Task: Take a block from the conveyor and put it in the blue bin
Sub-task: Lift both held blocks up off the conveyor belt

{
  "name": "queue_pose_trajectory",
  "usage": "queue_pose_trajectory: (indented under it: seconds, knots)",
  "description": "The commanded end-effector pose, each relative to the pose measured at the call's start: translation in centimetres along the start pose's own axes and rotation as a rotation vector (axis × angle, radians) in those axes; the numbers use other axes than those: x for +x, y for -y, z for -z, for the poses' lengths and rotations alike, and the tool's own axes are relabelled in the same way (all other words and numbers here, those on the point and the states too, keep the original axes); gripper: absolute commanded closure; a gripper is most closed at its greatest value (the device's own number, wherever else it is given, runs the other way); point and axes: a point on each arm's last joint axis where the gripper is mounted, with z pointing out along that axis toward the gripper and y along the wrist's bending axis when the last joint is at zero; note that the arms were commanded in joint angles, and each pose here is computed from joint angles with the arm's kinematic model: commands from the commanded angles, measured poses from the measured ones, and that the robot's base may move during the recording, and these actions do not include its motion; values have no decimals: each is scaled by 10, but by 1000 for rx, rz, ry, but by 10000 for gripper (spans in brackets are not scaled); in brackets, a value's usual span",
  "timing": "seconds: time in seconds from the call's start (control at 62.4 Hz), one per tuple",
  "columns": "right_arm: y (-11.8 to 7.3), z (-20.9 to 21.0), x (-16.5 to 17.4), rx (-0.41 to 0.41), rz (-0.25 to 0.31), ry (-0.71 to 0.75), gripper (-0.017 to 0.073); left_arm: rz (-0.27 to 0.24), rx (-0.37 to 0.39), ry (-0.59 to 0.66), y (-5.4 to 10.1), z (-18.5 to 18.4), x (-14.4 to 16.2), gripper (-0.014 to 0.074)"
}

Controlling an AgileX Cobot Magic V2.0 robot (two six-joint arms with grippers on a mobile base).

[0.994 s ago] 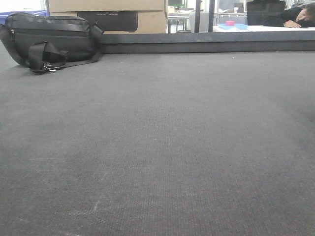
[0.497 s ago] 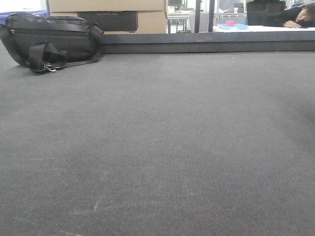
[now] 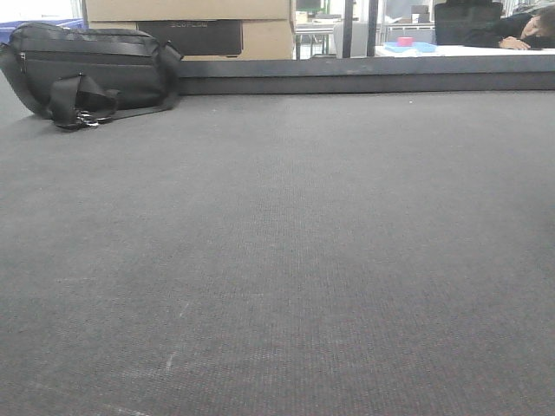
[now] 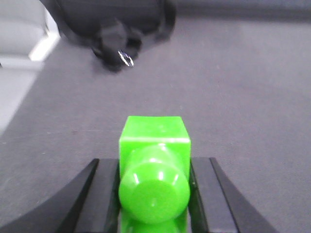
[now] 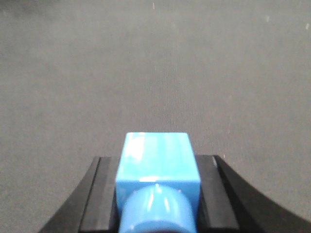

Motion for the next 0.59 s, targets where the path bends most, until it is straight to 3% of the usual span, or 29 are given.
queue_pose_trajectory:
  seconds: [0.0,0.096,0.24,0.577]
  knots:
    - [1,3,5,5,14,108,713,12,-4,84,0,13,18,705]
    - [1,6,2,8,14,190,713,12,-9,142,0,25,32,705]
    - [1,14,-8,9,15,312,713,11,-12,277,0,51,28,705]
    - [-1,63,-7,-4,19,406,713,8,-11,510,1,105,24,705]
